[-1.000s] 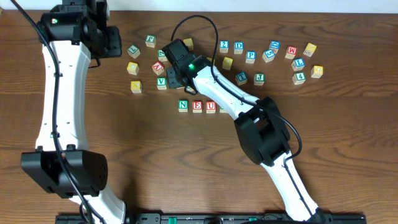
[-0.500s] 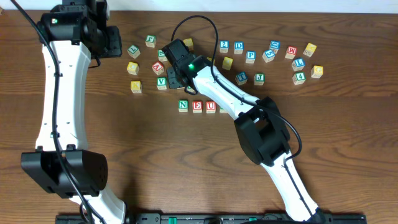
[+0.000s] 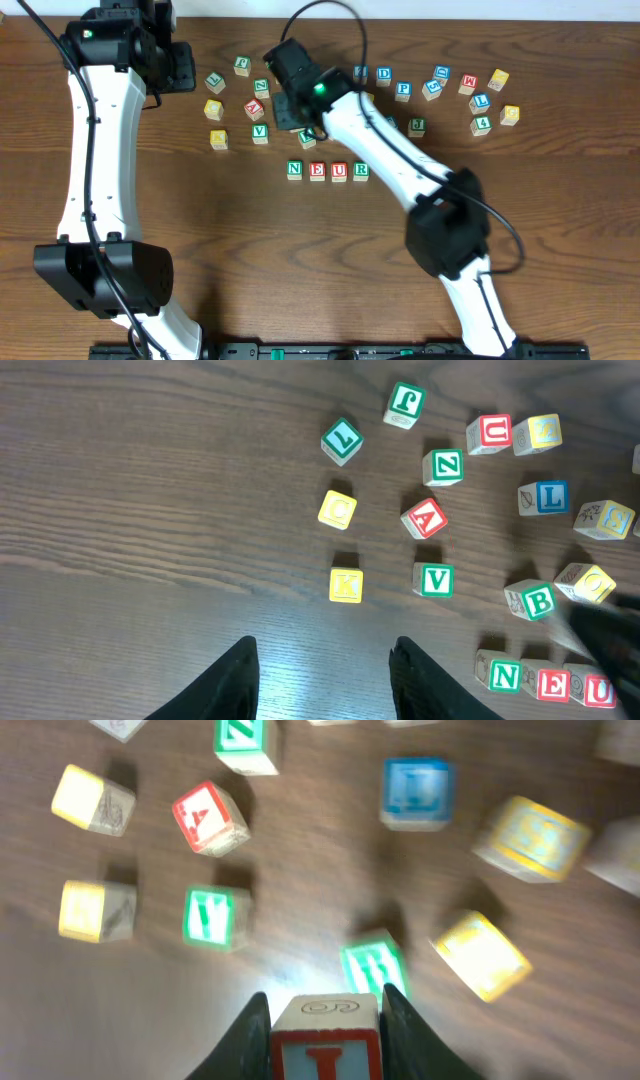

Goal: Spell out NEURIPS
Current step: 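Carry the red I block right toward the end of the row, then lower the I block right of the R block and release it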

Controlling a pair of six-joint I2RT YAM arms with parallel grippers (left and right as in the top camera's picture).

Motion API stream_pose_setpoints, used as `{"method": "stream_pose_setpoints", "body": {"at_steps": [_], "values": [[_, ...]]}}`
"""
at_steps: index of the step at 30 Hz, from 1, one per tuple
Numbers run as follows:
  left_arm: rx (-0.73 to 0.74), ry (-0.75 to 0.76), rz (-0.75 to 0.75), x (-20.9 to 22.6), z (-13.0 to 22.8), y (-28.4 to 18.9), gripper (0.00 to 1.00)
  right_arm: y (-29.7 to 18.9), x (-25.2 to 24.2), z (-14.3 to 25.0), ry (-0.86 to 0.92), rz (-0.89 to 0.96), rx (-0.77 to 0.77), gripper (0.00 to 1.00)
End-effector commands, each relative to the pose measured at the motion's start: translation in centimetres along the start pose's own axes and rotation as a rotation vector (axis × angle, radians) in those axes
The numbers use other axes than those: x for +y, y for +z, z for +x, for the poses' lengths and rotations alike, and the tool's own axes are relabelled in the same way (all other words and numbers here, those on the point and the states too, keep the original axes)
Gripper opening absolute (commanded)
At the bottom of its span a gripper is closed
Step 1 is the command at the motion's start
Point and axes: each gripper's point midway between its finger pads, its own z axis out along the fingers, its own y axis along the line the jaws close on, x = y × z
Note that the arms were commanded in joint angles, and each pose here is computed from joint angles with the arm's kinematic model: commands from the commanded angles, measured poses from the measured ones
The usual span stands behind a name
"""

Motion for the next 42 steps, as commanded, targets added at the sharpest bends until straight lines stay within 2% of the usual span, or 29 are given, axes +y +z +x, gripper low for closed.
{"method": "stream_pose_setpoints", "body": {"at_steps": [1, 9, 17, 25, 42], "values": [[-0.014, 0.001, -0.006, 0.0, -0.4, -0.4, 0.43, -7.5, -2.7, -2.0, 0.025, 0.018, -0.044, 0.22], [-0.014, 0.001, -0.006, 0.0, -0.4, -0.4, 0.42, -9.3, -11.1, 3.8, 0.106, 0.19, 0.241, 0.23], [-0.014, 0.001, -0.006, 0.0, -0.4, -0.4, 0.43, -6.5, -14.5, 8.1, 0.149, 0.26, 0.389, 0.25], [-0.014, 0.001, -0.006, 0.0, -0.4, -0.4, 0.42, -3.4, -15.9, 11.2, 0.174, 0.281, 0.44, 0.24], [-0.014, 0.001, -0.006, 0.0, -0.4, -0.4, 0.42, -0.6, -17.6, 11.8, 0.2, 0.283, 0.399, 0.21]]}}
